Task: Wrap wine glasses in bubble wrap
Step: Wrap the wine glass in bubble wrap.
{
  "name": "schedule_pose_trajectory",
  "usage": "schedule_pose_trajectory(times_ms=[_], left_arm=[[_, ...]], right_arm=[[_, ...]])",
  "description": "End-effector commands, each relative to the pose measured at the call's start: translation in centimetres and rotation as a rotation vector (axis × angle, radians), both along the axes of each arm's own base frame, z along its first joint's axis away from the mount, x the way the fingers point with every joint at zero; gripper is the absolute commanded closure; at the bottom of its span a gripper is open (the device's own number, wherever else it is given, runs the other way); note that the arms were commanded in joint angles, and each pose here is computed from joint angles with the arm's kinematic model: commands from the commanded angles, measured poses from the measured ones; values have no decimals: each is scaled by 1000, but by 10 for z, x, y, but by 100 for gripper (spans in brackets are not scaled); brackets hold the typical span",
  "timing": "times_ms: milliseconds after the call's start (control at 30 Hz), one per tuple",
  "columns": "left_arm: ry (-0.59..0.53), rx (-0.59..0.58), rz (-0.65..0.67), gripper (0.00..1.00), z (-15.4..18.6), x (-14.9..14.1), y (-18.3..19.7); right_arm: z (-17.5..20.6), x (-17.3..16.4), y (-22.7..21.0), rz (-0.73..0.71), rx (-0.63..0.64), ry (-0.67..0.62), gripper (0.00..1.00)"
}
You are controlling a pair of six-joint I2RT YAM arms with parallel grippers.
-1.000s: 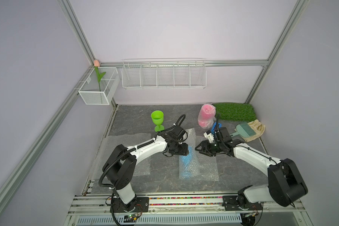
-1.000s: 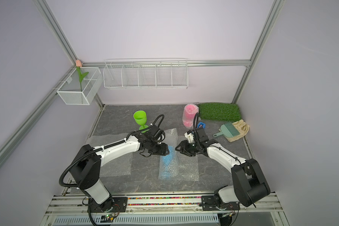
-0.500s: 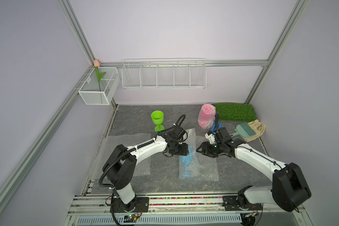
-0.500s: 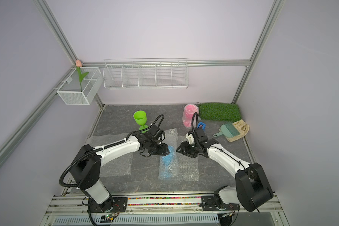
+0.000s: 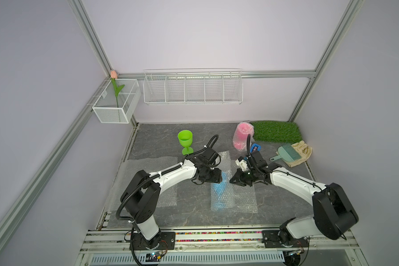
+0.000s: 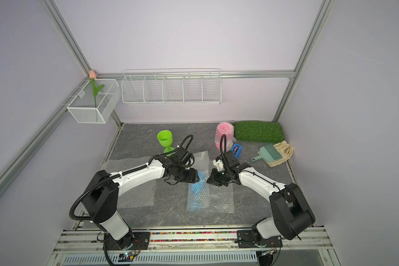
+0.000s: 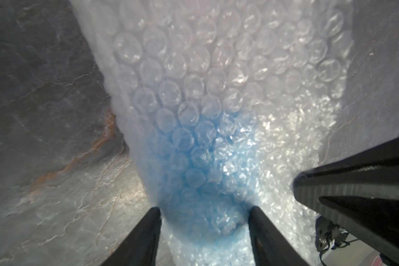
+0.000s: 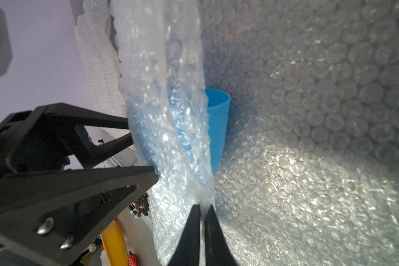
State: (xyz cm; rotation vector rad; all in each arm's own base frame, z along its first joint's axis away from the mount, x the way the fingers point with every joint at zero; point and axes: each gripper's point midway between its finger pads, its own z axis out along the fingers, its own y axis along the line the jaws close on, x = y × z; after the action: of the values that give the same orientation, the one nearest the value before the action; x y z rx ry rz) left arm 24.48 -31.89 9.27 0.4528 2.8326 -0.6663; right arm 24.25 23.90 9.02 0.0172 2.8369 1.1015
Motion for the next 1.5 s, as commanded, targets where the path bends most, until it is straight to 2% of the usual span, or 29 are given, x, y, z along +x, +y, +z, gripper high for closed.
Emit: schedule_pose_trajectory(times_ms=[0, 133, 167, 200, 333, 467, 633, 967, 1267, 1467], left_arm=[[-55, 0, 39, 34, 23, 5, 6], [-56, -28, 76, 19, 27, 6, 3], [-52, -33, 78, 7, 25, 6, 1], [-44, -36, 85, 0, 23, 7, -2], [-10, -31, 85, 0, 12, 7, -17], [-10, 22, 106, 0, 0, 10, -24], [5, 21, 115, 0, -7, 15, -35], [45, 49, 118, 0, -28, 13, -47], [68, 67, 108, 1, -40, 9, -49], [61, 47, 99, 15, -41, 10, -51]], right_arm=[[-7, 3, -6, -10, -41, 0, 93], [-15, 3, -9, -9, -58, 17, 93], [-17, 3, -11, -13, -64, 21, 93], [-19, 3, -11, -12, -69, 22, 93], [-27, 3, -17, -15, -92, 36, 93], [-35, 3, -22, -22, -97, 47, 93], [-42, 4, -21, -13, -81, 57, 93], [-52, 2, -25, 2, -75, 72, 93], [-60, 7, -43, -15, -121, 71, 93], [-53, 6, -48, -22, -131, 60, 90]])
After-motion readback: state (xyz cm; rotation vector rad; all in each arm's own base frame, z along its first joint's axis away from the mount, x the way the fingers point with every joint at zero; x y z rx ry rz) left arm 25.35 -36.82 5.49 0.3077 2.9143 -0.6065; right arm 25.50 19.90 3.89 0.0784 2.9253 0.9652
